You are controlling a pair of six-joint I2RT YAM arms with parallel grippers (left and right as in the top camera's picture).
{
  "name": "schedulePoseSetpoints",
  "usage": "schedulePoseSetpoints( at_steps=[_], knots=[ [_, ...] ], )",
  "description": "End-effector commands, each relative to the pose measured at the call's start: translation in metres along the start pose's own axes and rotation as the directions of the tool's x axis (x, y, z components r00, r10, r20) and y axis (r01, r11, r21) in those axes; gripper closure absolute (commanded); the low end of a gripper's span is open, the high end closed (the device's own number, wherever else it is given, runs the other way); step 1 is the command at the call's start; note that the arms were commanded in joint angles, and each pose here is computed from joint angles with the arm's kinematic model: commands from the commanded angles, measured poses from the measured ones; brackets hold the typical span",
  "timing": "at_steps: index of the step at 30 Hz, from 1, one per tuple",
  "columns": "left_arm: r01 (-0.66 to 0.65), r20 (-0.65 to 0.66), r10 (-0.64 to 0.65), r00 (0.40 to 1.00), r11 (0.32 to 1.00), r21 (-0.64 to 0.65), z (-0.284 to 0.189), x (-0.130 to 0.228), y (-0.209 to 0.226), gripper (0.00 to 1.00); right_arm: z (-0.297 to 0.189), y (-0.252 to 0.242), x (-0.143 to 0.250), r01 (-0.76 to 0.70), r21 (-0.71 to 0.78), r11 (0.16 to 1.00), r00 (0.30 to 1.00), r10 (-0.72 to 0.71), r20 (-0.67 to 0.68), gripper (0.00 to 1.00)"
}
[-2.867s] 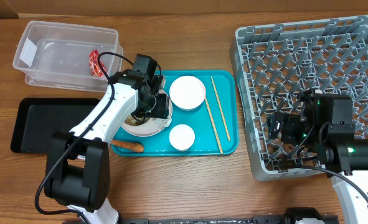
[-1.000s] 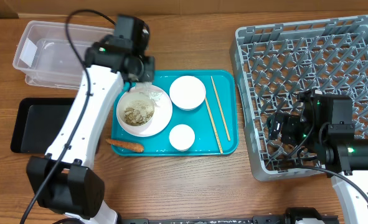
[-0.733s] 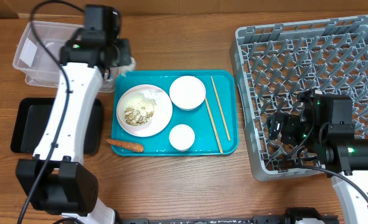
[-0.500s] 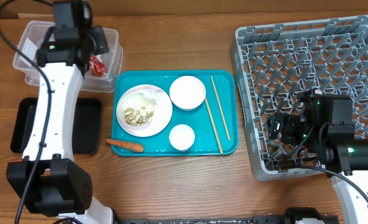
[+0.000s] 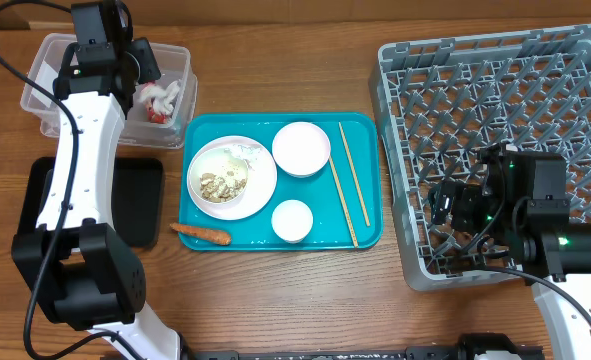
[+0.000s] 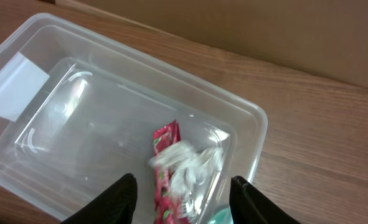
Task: Sort waste into correct bins and load items into the dishwasher
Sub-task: 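Drop the tissue into the clear bin with the left gripper, then grasp the remaining tissue on the plate and drop it in the bin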
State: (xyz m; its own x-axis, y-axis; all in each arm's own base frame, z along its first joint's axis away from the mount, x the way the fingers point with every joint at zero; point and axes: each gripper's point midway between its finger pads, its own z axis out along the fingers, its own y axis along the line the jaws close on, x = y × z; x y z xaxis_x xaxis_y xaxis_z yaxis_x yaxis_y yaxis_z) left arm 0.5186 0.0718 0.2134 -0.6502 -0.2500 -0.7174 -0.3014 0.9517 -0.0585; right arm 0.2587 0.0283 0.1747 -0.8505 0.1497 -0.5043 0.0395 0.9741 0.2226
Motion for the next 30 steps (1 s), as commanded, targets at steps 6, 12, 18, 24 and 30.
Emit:
schedulePoseSetpoints(
  at_steps=[6, 12, 18, 24, 30],
  knots=[
    [-0.029, -0.203, 0.081, 0.976, 0.968, 0.249, -0.036, 0.049, -0.063, 0.43, -0.007, 0.005, -0.01, 0.006, -0.013, 1.0, 0.999, -0.006, 0.032, 0.0],
    [-0.089, -0.398, 0.196, 0.896, 0.958, 0.272, -0.042, 0.117, -0.091, 0.3, -0.007, 0.005, -0.01, 0.006, -0.013, 1.0, 0.999, -0.005, 0.032, 0.0],
    [-0.122, -0.516, 0.257, 0.817, 0.952, 0.281, -0.033, 0.172, -0.101, 0.27, -0.007, 0.005, -0.009, 0.005, -0.013, 1.0, 1.0, -0.005, 0.028, 0.0],
    [-0.09, -0.57, 0.221, 0.791, 0.964, 0.249, -0.024, 0.193, -0.097, 0.27, -0.007, 0.005, -0.009, 0.005, -0.013, 1.0, 1.0, -0.005, 0.028, 0.0],
    [-0.088, -0.589, 0.224, 0.776, 0.964, 0.25, -0.019, 0.204, -0.101, 0.27, -0.007, 0.005, -0.009, 0.005, -0.013, 1.0, 1.0, -0.005, 0.028, 0.0]
  ],
)
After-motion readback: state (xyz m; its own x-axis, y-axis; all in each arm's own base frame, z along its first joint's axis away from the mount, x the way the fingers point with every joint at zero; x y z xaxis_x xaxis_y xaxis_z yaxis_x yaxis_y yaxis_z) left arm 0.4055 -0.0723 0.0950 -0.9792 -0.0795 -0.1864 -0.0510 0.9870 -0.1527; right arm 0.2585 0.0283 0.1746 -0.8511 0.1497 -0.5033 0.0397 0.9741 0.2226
